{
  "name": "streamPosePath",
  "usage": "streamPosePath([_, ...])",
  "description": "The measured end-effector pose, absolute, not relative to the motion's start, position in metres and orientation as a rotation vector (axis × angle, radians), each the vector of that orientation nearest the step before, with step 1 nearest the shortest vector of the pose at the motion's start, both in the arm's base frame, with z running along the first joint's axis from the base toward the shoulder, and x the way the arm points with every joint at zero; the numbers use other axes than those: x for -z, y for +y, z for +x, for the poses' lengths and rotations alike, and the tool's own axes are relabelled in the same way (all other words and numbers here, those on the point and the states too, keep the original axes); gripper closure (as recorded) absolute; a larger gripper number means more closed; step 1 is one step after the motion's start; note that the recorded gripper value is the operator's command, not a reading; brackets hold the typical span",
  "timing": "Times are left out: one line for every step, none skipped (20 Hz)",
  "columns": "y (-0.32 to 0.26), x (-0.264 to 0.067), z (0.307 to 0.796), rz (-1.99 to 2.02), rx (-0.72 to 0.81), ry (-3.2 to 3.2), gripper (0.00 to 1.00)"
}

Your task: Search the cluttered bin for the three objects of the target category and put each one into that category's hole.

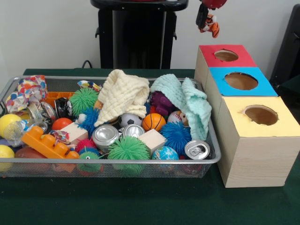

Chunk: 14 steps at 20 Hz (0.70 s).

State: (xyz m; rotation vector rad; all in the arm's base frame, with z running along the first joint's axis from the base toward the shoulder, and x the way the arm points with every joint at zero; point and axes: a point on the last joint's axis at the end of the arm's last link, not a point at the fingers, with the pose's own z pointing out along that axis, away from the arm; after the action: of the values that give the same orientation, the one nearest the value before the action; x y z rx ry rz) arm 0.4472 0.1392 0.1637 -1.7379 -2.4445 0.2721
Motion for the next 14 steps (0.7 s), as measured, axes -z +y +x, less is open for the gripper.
streamPosePath([0.140,-0.163,0.447,-1.737,-0.274,-2.443,1.00])
streamPosePath([0.140,-0.162,0.446,-1.736,-0.275,-2.442,1.00])
streamPosePath([0.141,-0.161,0.446,-1.737,-0.277,-2.439,1.00])
streamPosePath([0.141,-0.159,0.446,-1.739,-0.278,-2.433,1.00])
streamPosePath([0.141,-0.158,0.445,-1.741,-0.278,-2.429,1.00])
streamPosePath([0.142,-0.156,0.445,-1.750,-0.277,-2.418,1.00])
streamPosePath([0.142,-0.155,0.445,-1.756,-0.276,-2.413,1.00])
streamPosePath([0.141,-0.152,0.444,-1.765,-0.276,-2.404,1.00])
streamPosePath([0.141,-0.148,0.442,-1.776,-0.279,-2.394,1.00])
streamPosePath([0.141,-0.147,0.442,-1.780,-0.281,-2.392,1.00])
streamPosePath([0.140,-0.145,0.441,-1.784,-0.283,-2.389,1.00])
streamPosePath([0.139,-0.138,0.438,-1.799,-0.292,-2.382,1.00])
streamPosePath([0.138,-0.136,0.436,-1.804,-0.296,-2.380,1.00])
streamPosePath([0.138,-0.133,0.435,-1.807,-0.299,-2.378,1.00])
